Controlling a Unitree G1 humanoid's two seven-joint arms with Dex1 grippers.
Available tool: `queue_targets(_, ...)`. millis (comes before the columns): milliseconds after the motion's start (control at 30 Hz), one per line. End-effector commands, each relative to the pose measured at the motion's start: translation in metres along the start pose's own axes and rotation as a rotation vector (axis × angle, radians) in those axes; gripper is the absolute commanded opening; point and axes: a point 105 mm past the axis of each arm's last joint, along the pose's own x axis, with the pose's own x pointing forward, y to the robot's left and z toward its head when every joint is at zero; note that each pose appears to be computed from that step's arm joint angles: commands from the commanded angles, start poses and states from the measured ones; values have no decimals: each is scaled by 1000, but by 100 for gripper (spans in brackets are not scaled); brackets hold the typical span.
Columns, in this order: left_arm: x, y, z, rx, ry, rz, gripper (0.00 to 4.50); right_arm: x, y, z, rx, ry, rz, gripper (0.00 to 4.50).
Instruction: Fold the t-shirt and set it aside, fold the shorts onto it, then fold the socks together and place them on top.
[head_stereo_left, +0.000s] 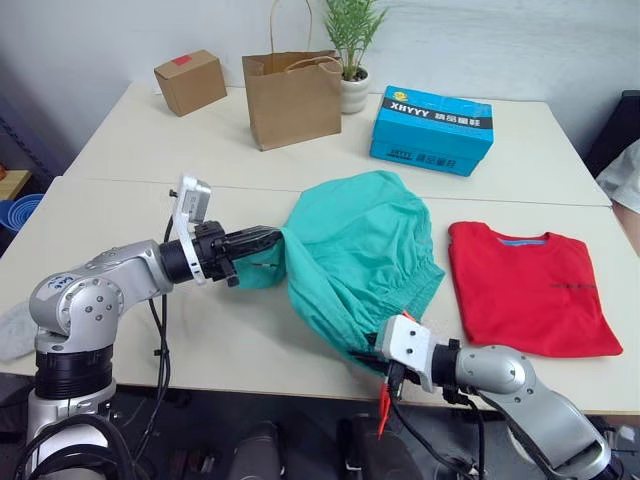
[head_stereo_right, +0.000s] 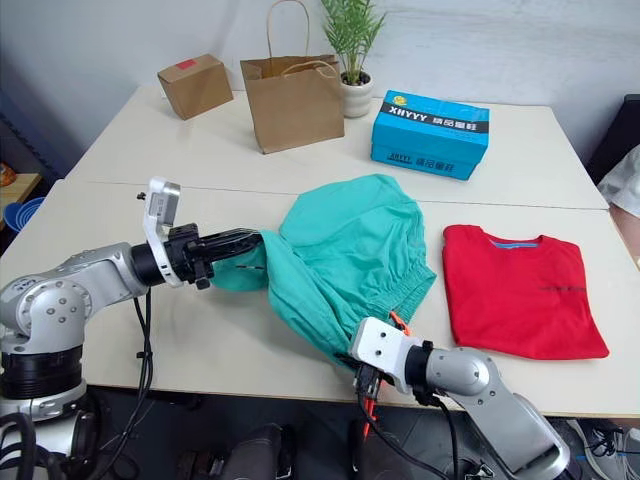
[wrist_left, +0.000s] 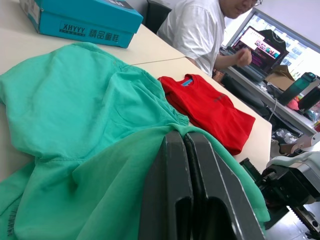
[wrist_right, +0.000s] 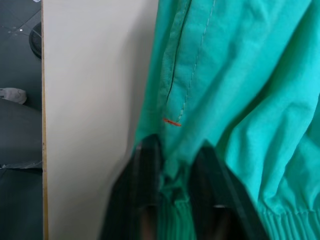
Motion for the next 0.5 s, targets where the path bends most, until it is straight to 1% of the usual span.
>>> queue_targets(33, -11, -5, 8, 47, -13, -28, 0, -16, -18, 1, -33, 0, -61, 1)
queue_targets(100, -21, -5, 0, 76, 30, -24, 0, -30, -27, -2, -54, 13, -66, 1)
queue_targets(167, -31, -3, -7, 109, 65, -11, 0, -41, -29, -4, -74, 19, -33, 1)
queue_targets(200, -45, -2, -19, 160, 130, -6, 0, -53, -25, -9, -105, 35, 34, 1)
queue_targets(267, -63, -2, -36, 219, 232, -15, 0, -67, -17, -13, -147, 44, 139, 1)
queue_targets(300, -75, -7, -49, 243, 310, -42, 0, -75, -12, -14, -159, 45, 196, 1)
queue_targets(333, -84, -11, -58, 250, 365, -70, 0, -80, -9, -15, -166, 45, 229, 1)
queue_targets(400, -97, -21, -74, 260, 457, -131, 0, -87, -6, -19, -182, 53, 275, 1)
queue_targets(467, -112, -38, -92, 199, 552, -199, 0, -93, -6, -25, -193, 82, 317, 1)
queue_targets(500, -116, -43, -97, 178, 578, -219, 0, -95, -6, -27, -196, 87, 328, 1)
